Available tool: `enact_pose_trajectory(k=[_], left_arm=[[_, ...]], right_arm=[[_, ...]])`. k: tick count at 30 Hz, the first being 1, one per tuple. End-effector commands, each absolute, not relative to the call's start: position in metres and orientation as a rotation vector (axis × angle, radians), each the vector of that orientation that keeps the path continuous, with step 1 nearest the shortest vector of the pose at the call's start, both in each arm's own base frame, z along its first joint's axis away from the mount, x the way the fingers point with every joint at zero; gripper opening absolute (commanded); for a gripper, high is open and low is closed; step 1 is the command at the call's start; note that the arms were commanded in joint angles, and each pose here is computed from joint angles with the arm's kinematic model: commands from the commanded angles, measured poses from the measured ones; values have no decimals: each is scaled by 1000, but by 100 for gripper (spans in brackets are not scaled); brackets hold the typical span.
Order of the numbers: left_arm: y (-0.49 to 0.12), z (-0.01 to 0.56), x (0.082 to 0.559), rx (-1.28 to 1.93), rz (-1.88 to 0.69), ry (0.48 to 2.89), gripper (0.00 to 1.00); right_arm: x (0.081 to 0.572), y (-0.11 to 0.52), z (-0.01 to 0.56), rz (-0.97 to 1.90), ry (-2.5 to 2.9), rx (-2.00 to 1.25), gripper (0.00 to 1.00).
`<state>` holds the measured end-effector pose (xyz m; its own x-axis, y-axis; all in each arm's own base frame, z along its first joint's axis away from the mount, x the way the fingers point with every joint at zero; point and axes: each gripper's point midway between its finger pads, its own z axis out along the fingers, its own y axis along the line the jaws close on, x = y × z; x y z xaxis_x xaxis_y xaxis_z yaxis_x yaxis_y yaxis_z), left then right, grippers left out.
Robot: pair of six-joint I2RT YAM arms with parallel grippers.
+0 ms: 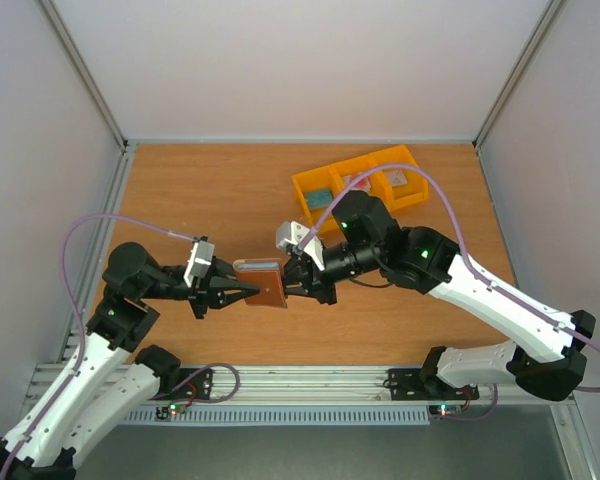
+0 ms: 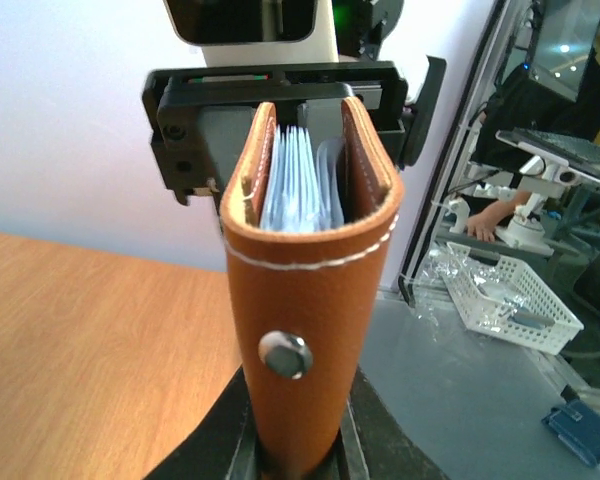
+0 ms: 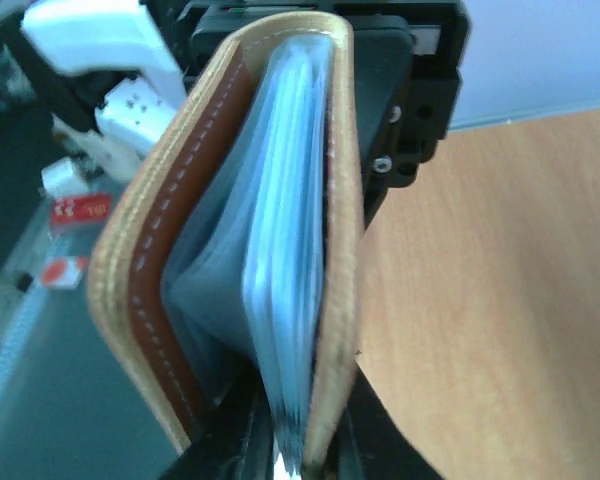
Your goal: Take the credit cards out of the card holder
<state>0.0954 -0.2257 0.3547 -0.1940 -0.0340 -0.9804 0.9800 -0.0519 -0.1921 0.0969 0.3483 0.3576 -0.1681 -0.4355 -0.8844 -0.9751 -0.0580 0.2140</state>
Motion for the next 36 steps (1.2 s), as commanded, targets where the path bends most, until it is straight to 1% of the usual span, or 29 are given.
enact_pose_trajectory(k=[1, 2, 3, 5, 6, 7, 8, 10, 13, 14, 16, 19, 23, 28, 33, 36], left_arm=[[-227, 364, 107, 1028, -1407, 1307, 3], [-227, 362, 113, 984, -1395, 1340, 18], [-226, 360, 121, 930, -1373, 1380, 37], [-221, 353, 141, 813, -1294, 1457, 72], [-218, 344, 152, 756, -1242, 1510, 84], [-213, 338, 164, 707, -1169, 1542, 91], [-206, 332, 179, 647, -1078, 1569, 97], [-197, 320, 195, 596, -958, 1614, 99], [-183, 306, 213, 560, -790, 1663, 99], [-183, 302, 213, 572, -773, 1672, 99], [-185, 298, 210, 595, -790, 1683, 99], [-193, 293, 203, 610, -871, 1691, 99], [-201, 291, 200, 602, -967, 1689, 99], [-209, 305, 204, 553, -1059, 1629, 99], [-211, 320, 210, 533, -1068, 1574, 99], [-211, 326, 209, 547, -1055, 1550, 96]], right_arm=[[108, 356, 360, 1159, 1619, -1430, 1], [118, 353, 359, 1110, 1644, -1375, 1], [128, 349, 356, 1062, 1682, -1318, 1], [157, 338, 349, 935, 1787, -1167, 1], [170, 331, 346, 882, 1840, -1087, 1], [184, 324, 344, 815, 1892, -999, 1], [201, 315, 340, 720, 1956, -901, 1], [232, 288, 330, 489, 2088, -687, 1], [259, 241, 321, 134, 2244, -393, 1], [262, 235, 319, 58, 2267, -380, 1], [263, 239, 313, -8, 2297, -411, 1], [259, 261, 310, 98, 2315, -472, 1], [258, 275, 315, 159, 2312, -482, 1], [248, 312, 323, 313, 2280, -544, 1], [246, 336, 326, 301, 2253, -578, 1], [245, 345, 324, 306, 2253, -604, 1]])
